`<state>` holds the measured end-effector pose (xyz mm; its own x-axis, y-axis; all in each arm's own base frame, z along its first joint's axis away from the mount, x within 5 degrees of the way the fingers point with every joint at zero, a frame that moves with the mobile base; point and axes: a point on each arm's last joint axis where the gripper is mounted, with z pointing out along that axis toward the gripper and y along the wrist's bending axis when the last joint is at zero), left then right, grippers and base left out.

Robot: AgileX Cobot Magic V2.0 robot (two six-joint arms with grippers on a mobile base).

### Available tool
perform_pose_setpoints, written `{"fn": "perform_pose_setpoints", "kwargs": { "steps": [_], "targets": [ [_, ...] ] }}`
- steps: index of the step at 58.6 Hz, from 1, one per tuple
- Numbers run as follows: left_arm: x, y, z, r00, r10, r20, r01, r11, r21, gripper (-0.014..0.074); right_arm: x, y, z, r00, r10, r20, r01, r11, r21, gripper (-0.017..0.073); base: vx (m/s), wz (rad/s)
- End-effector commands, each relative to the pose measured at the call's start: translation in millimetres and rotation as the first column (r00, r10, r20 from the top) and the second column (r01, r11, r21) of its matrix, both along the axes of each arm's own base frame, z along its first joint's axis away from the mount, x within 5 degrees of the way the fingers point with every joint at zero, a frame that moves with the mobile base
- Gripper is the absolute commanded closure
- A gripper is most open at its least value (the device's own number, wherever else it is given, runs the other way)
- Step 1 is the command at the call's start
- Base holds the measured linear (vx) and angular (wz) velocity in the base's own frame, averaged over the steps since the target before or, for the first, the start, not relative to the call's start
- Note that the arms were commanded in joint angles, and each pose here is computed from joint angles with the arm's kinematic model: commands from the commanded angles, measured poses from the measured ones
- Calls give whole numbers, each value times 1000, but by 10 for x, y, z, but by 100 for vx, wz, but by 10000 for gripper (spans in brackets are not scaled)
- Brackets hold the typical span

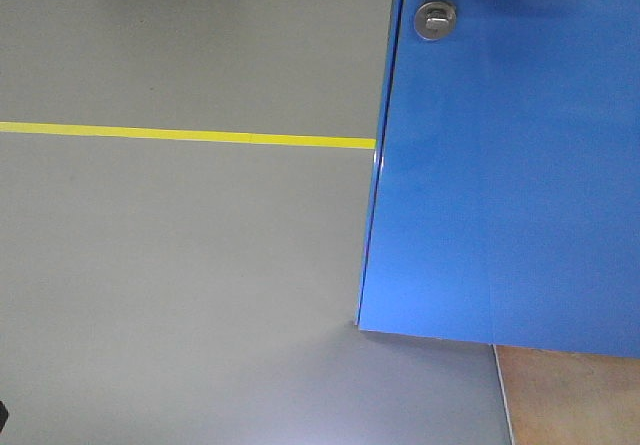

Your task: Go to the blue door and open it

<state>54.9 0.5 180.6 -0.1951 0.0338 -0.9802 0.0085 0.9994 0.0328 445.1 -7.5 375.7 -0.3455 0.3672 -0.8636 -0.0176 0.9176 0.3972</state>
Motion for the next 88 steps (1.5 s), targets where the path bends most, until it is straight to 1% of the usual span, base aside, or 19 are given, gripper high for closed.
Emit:
{"fn": "perform_pose_setpoints", "kwargs": {
  "steps": [1, 11, 21, 30, 42, 44, 47, 49, 50, 51, 52, 54, 56, 61, 66, 73, 74, 78, 88],
  "targets": [
    [-6, -6, 170, 993, -5, 120, 6, 1000, -8, 521, -181, -17, 461, 988, -31, 150, 31, 1000, -1, 547, 0, 0],
    [-6, -6, 170, 993, -5, 120, 6, 1000, -8, 521, -444, 16, 772, 979, -9, 202, 11, 1000, -7, 547, 0, 0],
    [-6, -6, 170, 993, -5, 120, 6, 1000, -8, 521, -815, 39, 1178, 953, -7, 304, 11, 1000, -11, 547, 0, 0],
    [-6, -6, 170, 993, -5, 120, 6, 1000, -8, 521, -1230, 64, 1543, 915, -5, 404, 13, 1000, -16, 547, 0, 0],
    [-6, -6, 170, 993, -5, 120, 6, 1000, -8, 521, -1870, 100, 1980, 843, -3, 538, 19, 1000, -25, 547, 0, 0],
    [-6, -6, 170, 993, -5, 120, 6, 1000, -8, 521, -1970, 105, 2033, 831, 3, 556, 26, 999, -45, 547, 0, 0],
    [-6, -6, 170, 993, -5, 120, 6, 1000, -8, 521, -2127, 115, 2090, 823, 34, 567, 50, 990, -132, 547, 0, 0],
    [-6, -6, 170, 993, -5, 120, 6, 1000, -8, 521, -2205, 120, 2106, 825, 57, 563, 67, 978, -196, 547, 0, 0],
    [-6, -6, 170, 993, -5, 120, 6, 1000, -8, 521, -2283, 127, 2112, 832, 82, 548, 77, 962, -262, 547, 0, 0],
    [-6, -6, 170, 993, -5, 120, 6, 1000, -8, 521, -2318, 131, 2108, 838, 94, 537, 80, 953, -292, 547, 0, 0],
    [-6, -6, 170, 993, -5, 120, 6, 1000, -8, 521, -2363, 134, 2093, 847, 108, 520, 83, 940, -331, 547, 0, 0],
    [-6, -6, 170, 993, -5, 120, 6, 1000, -8, 521, -2443, 135, 2059, 856, 120, 503, 90, 924, -373, 547, 0, 0],
    [-6, -6, 170, 993, -5, 120, 6, 1000, -8, 521, -2511, 130, 2001, 863, 119, 491, 98, 914, -393, 547, 0, 0],
    [-6, -6, 170, 993, -5, 120, 6, 1000, -8, 521, -2632, 109, 1793, 875, 96, 474, 123, 904, -411, 547, 0, 0],
    [-6, -6, 170, 993, -5, 120, 6, 1000, -8, 521, -2749, 85, 1478, 881, 62, 468, 150, 904, -401, 547, 0, 0],
    [-6, -6, 170, 993, -5, 120, 6, 1000, -8, 521, -3034, 67, 985, 871, 7, 491, 186, 921, -343, 547, 0, 0],
    [-6, -6, 170, 993, -5, 120, 6, 1000, -8, 521, -3046, 64, 871, 878, 0, 479, 184, 923, -337, 547, 0, 0],
    [-6, -6, 170, 993, -5, 120, 6, 1000, -8, 521, -3204, 49, 574, 872, -30, 489, 209, 925, -316, 547, 0, 0],
    [-6, -6, 170, 993, -5, 120, 6, 1000, -8, 521, -3473, 45, 7, 879, -47, 474, 226, 917, -329, 547, 0, 0]
  ]
}}
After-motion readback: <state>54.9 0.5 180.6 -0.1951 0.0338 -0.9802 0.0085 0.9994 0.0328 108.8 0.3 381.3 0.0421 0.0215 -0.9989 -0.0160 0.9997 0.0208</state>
